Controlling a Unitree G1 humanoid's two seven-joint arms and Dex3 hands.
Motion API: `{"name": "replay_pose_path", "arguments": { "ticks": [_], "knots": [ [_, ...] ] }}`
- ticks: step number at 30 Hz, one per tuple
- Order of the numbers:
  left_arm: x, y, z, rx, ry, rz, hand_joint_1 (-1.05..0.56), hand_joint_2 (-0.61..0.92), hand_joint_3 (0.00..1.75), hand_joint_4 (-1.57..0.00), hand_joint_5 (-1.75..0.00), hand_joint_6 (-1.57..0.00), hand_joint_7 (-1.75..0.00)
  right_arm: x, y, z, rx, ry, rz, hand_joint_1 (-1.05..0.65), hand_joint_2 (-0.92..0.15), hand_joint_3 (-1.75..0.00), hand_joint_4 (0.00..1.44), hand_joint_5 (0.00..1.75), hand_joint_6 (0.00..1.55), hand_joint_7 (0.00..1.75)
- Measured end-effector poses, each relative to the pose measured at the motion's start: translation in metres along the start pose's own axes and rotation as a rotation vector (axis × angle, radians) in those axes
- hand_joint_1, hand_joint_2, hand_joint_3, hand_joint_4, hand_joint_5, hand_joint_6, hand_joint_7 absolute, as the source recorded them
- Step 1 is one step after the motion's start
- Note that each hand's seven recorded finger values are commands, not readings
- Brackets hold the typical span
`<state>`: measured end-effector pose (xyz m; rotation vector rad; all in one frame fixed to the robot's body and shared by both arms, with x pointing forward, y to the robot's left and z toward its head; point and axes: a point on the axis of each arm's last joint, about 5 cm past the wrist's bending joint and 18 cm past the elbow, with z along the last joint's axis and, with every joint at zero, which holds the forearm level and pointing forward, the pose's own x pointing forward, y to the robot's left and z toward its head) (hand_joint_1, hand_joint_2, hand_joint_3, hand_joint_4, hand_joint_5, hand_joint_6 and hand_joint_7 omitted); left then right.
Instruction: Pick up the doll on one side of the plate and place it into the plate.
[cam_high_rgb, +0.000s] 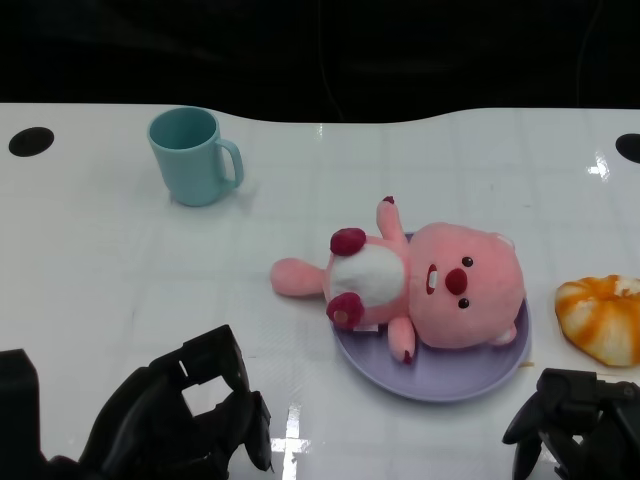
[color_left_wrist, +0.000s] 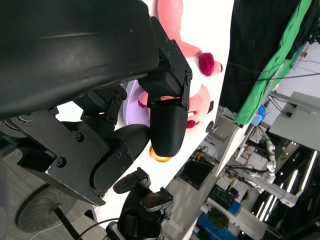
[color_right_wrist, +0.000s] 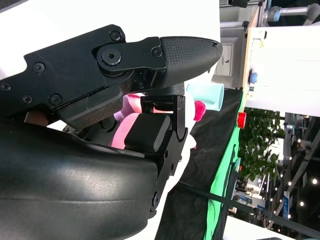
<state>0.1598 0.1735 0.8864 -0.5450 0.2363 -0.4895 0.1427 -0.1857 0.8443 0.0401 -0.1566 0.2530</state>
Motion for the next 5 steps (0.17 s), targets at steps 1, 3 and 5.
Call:
{"name": "replay_pose_path", "arguments": {
  "ticks": [1, 3, 5],
  "knots": [
    [0.0000, 0.0000, 0.0000, 0.000, 0.000, -0.001, -0.16, 0.41, 1.44, -0.90, -1.75, -0.68, -1.73, -0.0001, -0.0002, 0.0000, 0.000, 0.000, -0.001, -0.96, -0.92, -0.35, 1.02, 1.36, 1.03, 1.01],
    [0.0000, 0.0002, -0.0002, 0.001, 0.001, -0.005, -0.15, 0.41, 1.44, -0.90, -1.75, -0.69, -1.73, -0.0001, -0.0004, 0.0001, -0.001, 0.000, -0.001, -0.96, -0.92, -0.34, 1.02, 1.36, 1.03, 1.01],
    [0.0000, 0.0003, -0.0001, 0.003, -0.003, -0.011, -0.15, 0.41, 1.45, -0.90, -1.75, -0.69, -1.74, -0.0001, -0.0004, 0.0001, -0.001, 0.000, -0.001, -0.96, -0.92, -0.34, 1.02, 1.36, 1.03, 1.01]
  ]
}}
